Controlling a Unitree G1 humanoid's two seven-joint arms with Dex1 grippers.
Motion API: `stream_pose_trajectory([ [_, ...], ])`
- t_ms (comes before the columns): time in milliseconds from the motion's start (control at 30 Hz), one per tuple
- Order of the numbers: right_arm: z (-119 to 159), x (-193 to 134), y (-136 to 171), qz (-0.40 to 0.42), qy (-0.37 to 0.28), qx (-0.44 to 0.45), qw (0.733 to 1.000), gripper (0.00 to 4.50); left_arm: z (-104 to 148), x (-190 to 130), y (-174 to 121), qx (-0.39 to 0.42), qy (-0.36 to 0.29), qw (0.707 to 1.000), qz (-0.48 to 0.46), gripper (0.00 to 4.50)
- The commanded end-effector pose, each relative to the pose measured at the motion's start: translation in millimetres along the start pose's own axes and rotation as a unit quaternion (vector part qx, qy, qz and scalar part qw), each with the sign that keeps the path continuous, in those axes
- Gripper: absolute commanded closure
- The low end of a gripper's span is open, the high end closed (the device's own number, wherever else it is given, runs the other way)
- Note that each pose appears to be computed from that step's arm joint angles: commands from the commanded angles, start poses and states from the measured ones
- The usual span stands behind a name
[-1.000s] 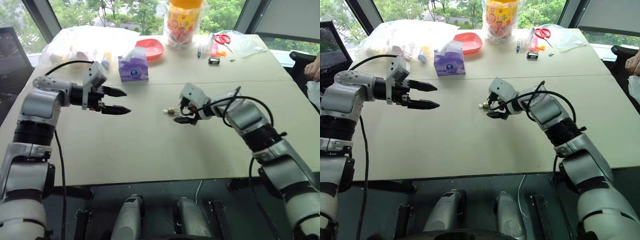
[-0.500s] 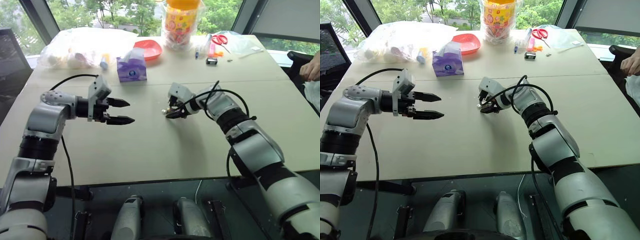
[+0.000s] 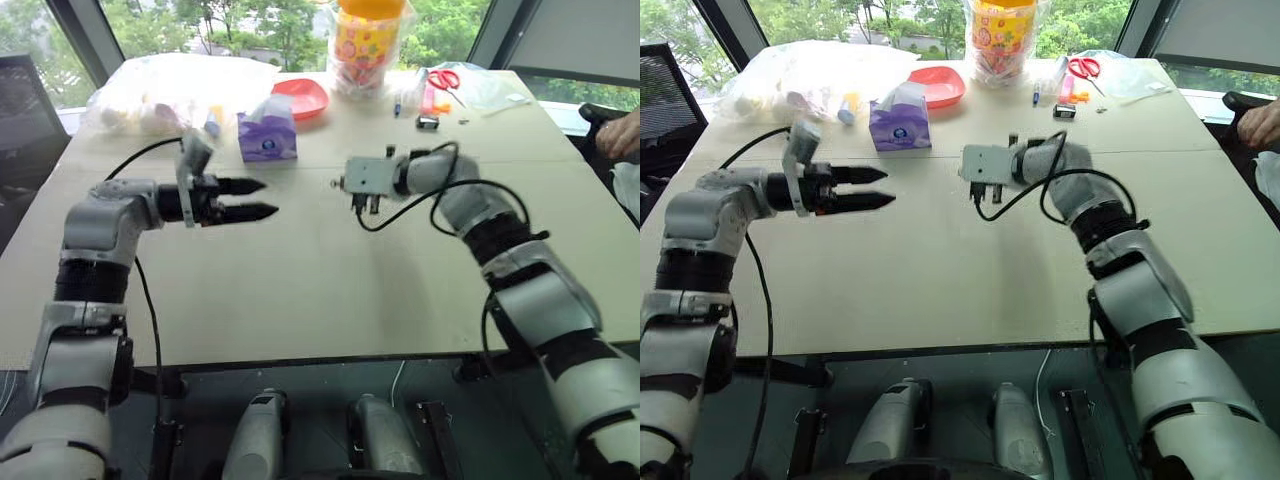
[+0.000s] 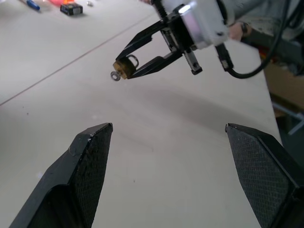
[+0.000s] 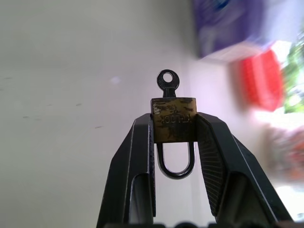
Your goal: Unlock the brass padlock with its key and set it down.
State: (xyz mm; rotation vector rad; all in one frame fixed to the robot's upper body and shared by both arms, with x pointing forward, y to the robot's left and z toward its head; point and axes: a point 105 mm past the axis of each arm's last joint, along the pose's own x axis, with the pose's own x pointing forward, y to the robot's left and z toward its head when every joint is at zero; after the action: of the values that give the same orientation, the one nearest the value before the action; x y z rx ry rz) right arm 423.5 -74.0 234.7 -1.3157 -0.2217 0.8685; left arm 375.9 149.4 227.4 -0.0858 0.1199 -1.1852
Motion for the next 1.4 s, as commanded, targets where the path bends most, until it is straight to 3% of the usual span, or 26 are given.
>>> stream_pose_trajectory([
  [33,49,-29,-28,-0.072,-0.069,-0.05,0.994,3.8,26,11,10,-0.026,-0.066,0.997,-0.014,0.52],
  [267,71,-46,-35,-0.117,-0.07,-0.057,0.989,3.8,45,51,5,-0.063,-0.096,0.99,-0.076,0.52],
  [467,72,-49,-39,-0.134,-0.058,-0.055,0.988,3.8,50,60,0,-0.058,-0.097,0.988,-0.101,0.52],
  [567,69,-51,-37,-0.136,-0.051,-0.053,0.988,3.8,54,62,-1,-0.062,-0.109,0.987,-0.104,1.36],
  [833,73,-49,-35,-0.136,-0.055,-0.05,0.988,3.8,47,66,-6,-0.05,-0.085,0.987,-0.124,4.37],
  [1000,78,-48,-34,-0.131,-0.062,-0.051,0.988,3.8,35,70,-3,0.012,-0.04,0.994,-0.105,4.44],
  [1167,80,-47,-27,-0.114,-0.066,-0.049,0.99,3.8,42,76,-2,0.088,-0.037,0.992,-0.086,4.44],
  [1267,79,-46,-25,-0.109,-0.066,-0.047,0.991,3.8,52,75,-8,0.075,-0.053,0.99,-0.108,4.44],
  [1367,76,-46,-25,-0.111,-0.062,-0.043,0.991,3.8,45,64,-16,0.039,-0.024,0.986,-0.159,4.44],
  [1400,75,-46,-26,-0.112,-0.06,-0.042,0.991,3.8,41,60,-16,0.028,-0.011,0.986,-0.164,4.2],
])
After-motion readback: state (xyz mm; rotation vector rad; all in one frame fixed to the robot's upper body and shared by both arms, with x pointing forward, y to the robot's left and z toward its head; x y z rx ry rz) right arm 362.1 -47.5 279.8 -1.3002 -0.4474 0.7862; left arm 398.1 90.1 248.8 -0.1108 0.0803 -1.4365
